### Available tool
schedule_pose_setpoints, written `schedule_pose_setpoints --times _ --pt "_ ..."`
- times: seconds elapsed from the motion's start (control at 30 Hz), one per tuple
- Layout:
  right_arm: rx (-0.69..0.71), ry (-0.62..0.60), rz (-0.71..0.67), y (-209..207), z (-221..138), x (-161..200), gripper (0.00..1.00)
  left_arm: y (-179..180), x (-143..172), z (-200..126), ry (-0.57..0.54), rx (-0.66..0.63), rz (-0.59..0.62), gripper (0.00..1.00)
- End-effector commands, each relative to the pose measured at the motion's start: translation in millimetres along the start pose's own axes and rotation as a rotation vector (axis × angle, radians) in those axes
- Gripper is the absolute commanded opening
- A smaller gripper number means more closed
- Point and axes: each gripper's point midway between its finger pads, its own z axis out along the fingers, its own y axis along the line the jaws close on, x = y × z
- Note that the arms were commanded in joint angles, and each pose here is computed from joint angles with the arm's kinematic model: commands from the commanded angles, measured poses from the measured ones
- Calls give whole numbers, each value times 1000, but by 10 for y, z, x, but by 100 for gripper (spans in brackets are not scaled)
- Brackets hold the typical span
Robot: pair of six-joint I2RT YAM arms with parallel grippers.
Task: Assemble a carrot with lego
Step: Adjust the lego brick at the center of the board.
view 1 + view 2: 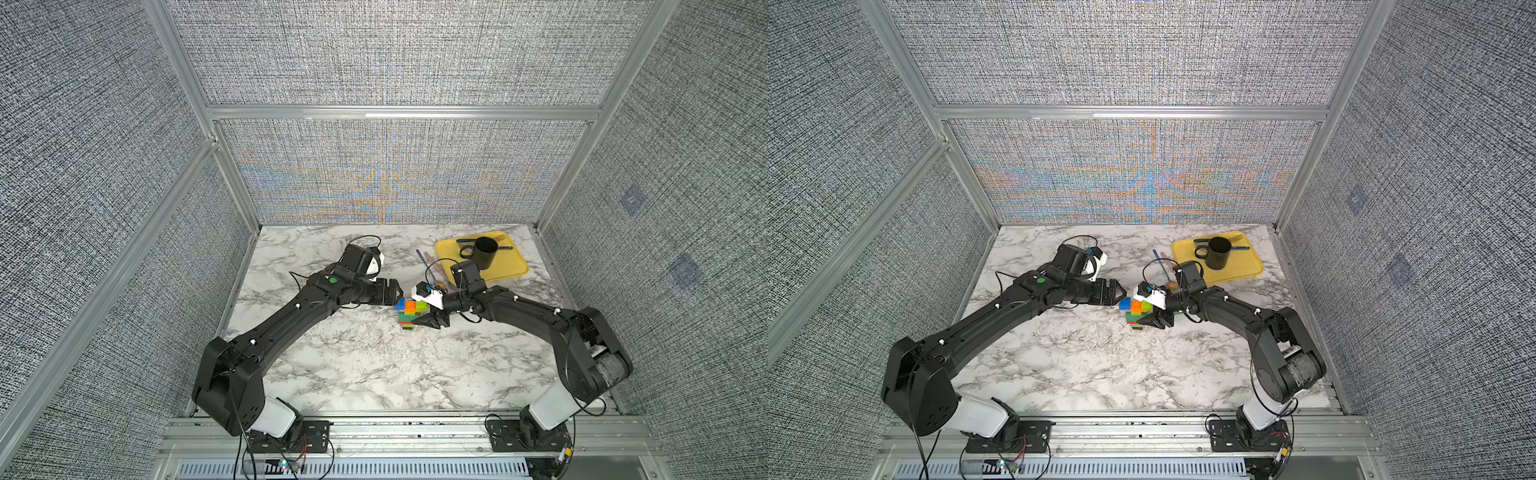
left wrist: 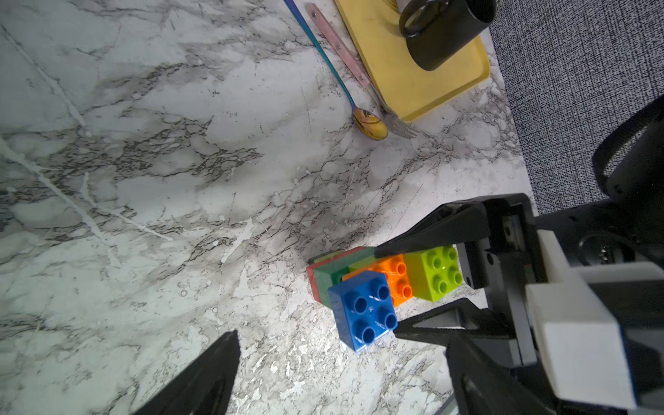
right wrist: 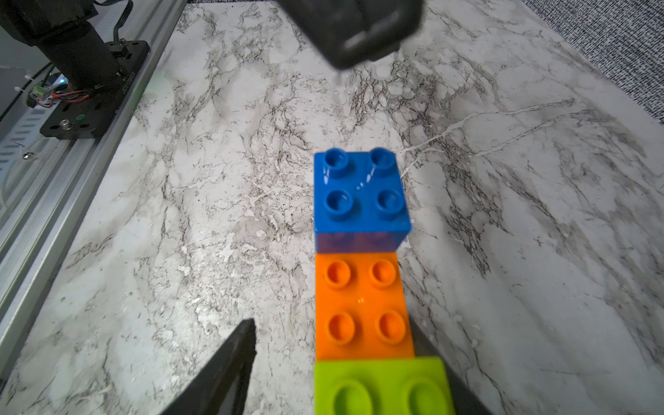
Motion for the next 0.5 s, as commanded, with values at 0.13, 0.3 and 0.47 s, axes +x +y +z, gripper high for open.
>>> schedule_pose_setpoints --times 0.13,0.3,0.47 --pt "21 -27 17 -31 13 -47 46 42 37 -36 2 -21 4 93" --pt "42 -38 40 -44 -4 -55 36 55 43 -46 0 -28 9 93" --pt "50 -101 112 -13 -80 -209 28 84 17 -101 -22 -50 16 93"
